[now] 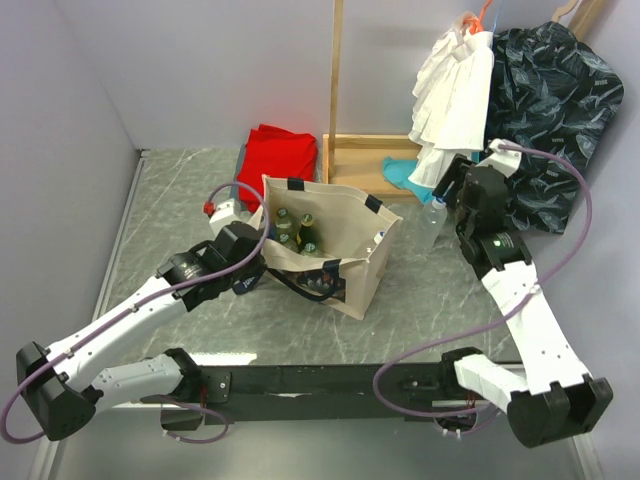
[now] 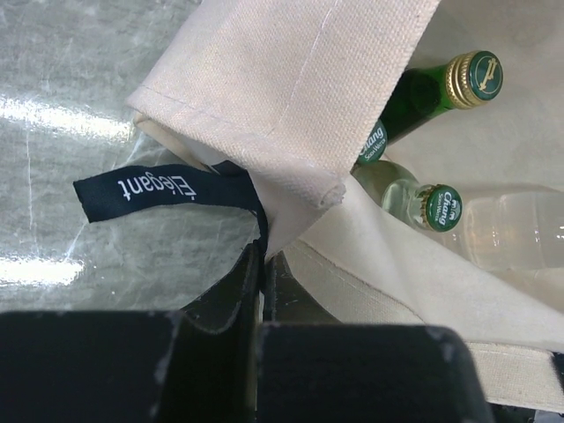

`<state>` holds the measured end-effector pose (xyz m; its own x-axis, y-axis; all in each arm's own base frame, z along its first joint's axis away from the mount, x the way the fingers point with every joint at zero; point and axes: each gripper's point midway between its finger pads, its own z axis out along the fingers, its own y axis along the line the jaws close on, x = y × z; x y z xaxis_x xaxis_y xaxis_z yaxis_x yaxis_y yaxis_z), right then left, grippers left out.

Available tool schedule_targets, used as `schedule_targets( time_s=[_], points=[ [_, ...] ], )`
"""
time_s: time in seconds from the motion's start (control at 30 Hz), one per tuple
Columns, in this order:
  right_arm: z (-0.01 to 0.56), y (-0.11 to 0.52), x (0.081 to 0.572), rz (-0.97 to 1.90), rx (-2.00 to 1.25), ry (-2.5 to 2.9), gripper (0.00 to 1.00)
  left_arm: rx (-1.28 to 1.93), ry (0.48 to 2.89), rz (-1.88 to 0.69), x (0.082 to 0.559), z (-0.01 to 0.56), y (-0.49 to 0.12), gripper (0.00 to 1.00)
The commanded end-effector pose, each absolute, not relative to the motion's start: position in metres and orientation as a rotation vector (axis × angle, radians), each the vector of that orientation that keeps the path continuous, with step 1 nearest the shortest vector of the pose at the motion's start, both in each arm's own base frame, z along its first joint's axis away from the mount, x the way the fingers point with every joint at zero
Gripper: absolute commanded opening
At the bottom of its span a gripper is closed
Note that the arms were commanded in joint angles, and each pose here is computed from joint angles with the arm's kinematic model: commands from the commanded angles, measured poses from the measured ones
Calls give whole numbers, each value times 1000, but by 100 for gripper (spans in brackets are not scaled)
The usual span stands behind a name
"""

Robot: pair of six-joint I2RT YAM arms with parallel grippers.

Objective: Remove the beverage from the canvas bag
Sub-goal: Place the drink at the center of the board, then take out the drink from the canvas bag.

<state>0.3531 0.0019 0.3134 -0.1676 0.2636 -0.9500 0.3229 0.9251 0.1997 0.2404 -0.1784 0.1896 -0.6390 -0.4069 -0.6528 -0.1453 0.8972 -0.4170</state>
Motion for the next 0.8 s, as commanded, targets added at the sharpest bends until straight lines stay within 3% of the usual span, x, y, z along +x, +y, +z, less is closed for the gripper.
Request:
schedule_targets(
  time_s=[0.0, 0.77],
  points=[
    [332, 10, 335, 41, 418, 1727, 73, -371, 2259, -443, 235, 192, -179, 1],
    [382, 93, 303, 459, -5, 1730, 77, -444, 2299, -441, 218, 165, -168, 1]
  ],
)
